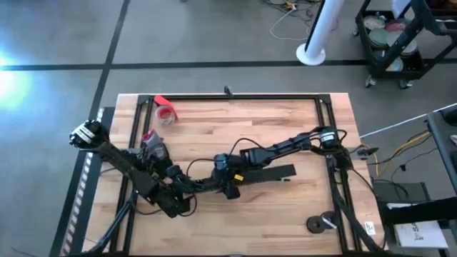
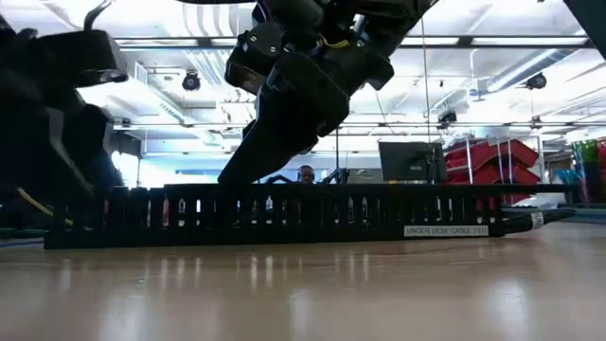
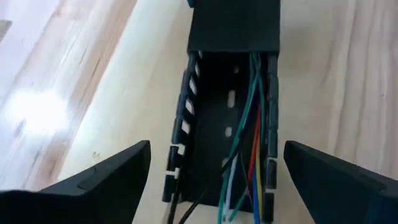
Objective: Ziptie cables
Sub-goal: Close the black cable duct
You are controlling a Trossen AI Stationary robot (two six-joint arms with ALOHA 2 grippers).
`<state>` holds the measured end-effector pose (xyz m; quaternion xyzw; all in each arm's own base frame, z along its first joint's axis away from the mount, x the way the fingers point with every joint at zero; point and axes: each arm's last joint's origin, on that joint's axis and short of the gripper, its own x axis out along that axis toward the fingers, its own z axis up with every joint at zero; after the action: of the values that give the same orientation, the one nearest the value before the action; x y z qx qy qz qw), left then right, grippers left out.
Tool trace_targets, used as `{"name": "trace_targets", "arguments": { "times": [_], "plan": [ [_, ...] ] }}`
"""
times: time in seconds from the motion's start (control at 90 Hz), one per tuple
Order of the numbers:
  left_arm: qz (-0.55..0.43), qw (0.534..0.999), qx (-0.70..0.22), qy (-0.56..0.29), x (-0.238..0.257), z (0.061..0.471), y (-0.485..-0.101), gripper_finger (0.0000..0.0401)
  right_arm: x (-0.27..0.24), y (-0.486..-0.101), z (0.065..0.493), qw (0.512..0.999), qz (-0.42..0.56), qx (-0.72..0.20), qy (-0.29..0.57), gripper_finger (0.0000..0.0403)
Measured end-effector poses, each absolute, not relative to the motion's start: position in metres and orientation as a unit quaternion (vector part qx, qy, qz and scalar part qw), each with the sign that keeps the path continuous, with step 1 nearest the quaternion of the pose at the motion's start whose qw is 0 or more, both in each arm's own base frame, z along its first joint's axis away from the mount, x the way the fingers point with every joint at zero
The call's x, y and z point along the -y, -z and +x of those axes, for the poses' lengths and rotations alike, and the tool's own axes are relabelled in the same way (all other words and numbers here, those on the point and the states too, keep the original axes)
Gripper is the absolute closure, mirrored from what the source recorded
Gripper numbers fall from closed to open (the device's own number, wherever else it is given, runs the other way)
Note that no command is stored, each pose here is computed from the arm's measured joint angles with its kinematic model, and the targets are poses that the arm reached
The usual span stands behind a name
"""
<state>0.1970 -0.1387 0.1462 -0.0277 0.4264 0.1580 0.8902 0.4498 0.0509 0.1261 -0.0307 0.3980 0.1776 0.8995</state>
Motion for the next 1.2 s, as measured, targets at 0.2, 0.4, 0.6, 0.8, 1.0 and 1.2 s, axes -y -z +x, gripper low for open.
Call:
{"name": "trace_targets", "arguments": {
  "times": [0.2,0.4,0.6,0.8,1.0,1.2],
  "plan": [
    [-0.073,0.907,-0.394,-0.127,0.134,0.196,-0.128,0.0053,-0.051,-0.126,0.450,0.899,-0.045,-0.395,-0.184,0.0069],
    [-0.082,0.909,-0.391,-0.120,0.134,0.195,-0.110,0.0056,-0.052,-0.126,0.450,0.900,-0.043,-0.392,-0.184,0.0080],
    [-0.075,0.913,-0.381,-0.129,0.137,0.201,-0.096,0.0111,-0.052,-0.122,0.450,0.914,-0.034,-0.363,-0.179,0.0096],
    [-0.078,0.922,-0.354,-0.133,0.140,0.205,-0.095,0.0166,-0.054,-0.121,0.451,0.915,-0.040,-0.356,-0.185,0.0113],
    [-0.077,0.924,-0.352,-0.132,0.138,0.204,-0.093,0.0163,-0.061,-0.104,0.454,0.917,-0.035,-0.352,-0.186,0.0128],
    [-0.077,0.924,-0.352,-0.131,0.138,0.203,-0.093,0.0156,-0.062,-0.102,0.456,0.921,-0.023,-0.347,-0.178,0.0146]
  ]
}}
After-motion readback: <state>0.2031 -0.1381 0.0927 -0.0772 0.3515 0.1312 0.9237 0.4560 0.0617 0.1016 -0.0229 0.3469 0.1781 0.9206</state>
